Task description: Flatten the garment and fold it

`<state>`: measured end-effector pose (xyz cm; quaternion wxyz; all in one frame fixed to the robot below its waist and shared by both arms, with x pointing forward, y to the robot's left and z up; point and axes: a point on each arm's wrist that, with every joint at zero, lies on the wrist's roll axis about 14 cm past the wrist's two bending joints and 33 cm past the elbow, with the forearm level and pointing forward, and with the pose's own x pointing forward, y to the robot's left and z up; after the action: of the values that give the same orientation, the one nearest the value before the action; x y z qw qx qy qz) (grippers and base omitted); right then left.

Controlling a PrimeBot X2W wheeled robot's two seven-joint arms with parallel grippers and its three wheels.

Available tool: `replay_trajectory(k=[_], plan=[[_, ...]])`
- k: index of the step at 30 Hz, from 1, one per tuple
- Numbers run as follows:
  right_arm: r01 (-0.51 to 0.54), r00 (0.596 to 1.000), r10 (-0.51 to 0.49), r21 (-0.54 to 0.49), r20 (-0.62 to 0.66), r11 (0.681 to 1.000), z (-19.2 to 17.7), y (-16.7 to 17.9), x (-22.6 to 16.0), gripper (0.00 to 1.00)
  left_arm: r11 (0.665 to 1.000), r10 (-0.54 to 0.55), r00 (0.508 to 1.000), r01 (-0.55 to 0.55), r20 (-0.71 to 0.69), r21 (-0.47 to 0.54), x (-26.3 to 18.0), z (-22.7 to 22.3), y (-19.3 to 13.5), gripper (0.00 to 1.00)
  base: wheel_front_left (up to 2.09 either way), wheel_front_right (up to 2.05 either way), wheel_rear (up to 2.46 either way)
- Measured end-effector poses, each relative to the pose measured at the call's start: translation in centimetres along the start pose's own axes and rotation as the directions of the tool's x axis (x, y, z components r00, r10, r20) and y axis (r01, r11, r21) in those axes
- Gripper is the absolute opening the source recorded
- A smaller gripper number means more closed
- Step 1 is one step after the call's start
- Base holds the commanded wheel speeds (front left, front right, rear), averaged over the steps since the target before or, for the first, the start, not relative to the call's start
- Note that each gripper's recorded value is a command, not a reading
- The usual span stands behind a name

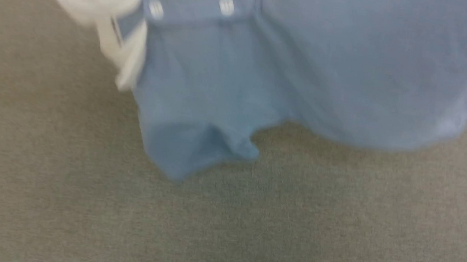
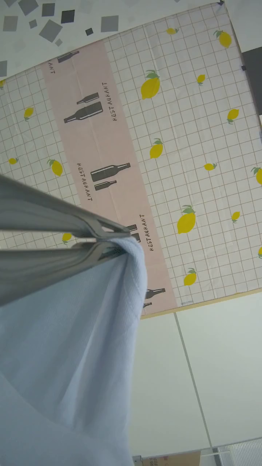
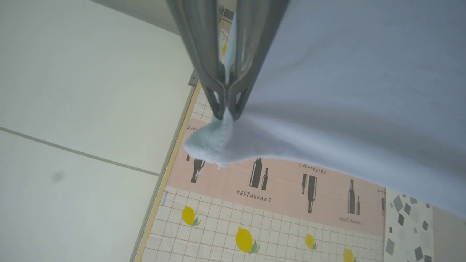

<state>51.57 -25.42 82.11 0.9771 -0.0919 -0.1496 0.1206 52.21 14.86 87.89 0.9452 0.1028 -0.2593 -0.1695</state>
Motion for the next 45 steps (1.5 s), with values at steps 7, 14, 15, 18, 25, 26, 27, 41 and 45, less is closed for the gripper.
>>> replay_trajectory(k=[7, 14, 15, 18, 25, 26, 27, 41, 45], plan=[[0.065, 0.998, -0.064, -0.066, 0.008, 0.996, -2.9, -2.1, 5.7, 0.00, 0.997, 0.022, 0.999, -0.020, -0.024, 0.075, 6.5, -4.1, 2.3, 0.00, 0.00, 0.00, 0.00], [0.164, 0.984, -0.157, -0.076, 0.084, 0.984, -4.7, -5.0, 10.4, 0.00, 0.993, 0.087, 0.993, -0.093, 0.074, 0.076, 11.7, -6.5, 4.2, 0.00, 0.00, 0.00, 0.00], [0.176, 0.981, -0.168, -0.076, 0.095, 0.982, -5.1, -5.3, 11.0, 0.00, 0.992, 0.093, 0.992, -0.100, 0.088, 0.075, 12.2, -7.1, 4.2, 0.00, 0.00, 0.00, 0.00], [0.191, 0.979, -0.184, -0.070, 0.091, 0.979, -7.2, -5.5, 12.3, 0.00, 0.993, 0.097, 0.992, -0.102, 0.080, 0.059, 13.3, -9.9, 4.0, 0.00, 0.00, 0.00, 0.00], [0.196, 0.981, -0.194, 0.072, -0.029, 0.978, -15.4, -4.0, 13.7, 0.00, 0.998, 0.065, 0.997, -0.064, -0.041, 0.024, 12.9, -18.9, 2.1, 0.00, 0.00, 0.00, 0.00], [0.186, 0.982, -0.181, 0.085, -0.056, 0.979, -16.8, -3.3, 13.7, 0.00, 0.998, 0.060, 0.996, -0.059, -0.071, 0.018, 12.3, -20.5, 1.8, 0.00, 0.00, 0.00, 0.00], [0.172, 0.983, -0.164, 0.094, -0.083, 0.981, -18.2, -2.4, 13.6, 0.00, 0.999, 0.054, 0.993, -0.053, -0.106, 0.011, 11.6, -22.1, 1.4, 0.00, 0.00, 0.00, 0.00], [-0.020, 0.893, 0.084, 0.148, -0.441, 0.989, -31.6, 6.4, 1.2, 0.00, 0.983, -0.115, 0.850, 0.022, -0.514, -0.183, -5.9, -36.1, -8.5, 0.00, 0.00, 0.00, 0.00], [-0.046, 0.846, 0.140, 0.191, -0.514, 0.980, -32.8, 7.9, -4.0, 0.00, 0.968, -0.181, 0.770, 0.030, -0.611, -0.248, -12.8, -36.5, -11.3, 0.00, 0.00, 0.00, 0.00]])
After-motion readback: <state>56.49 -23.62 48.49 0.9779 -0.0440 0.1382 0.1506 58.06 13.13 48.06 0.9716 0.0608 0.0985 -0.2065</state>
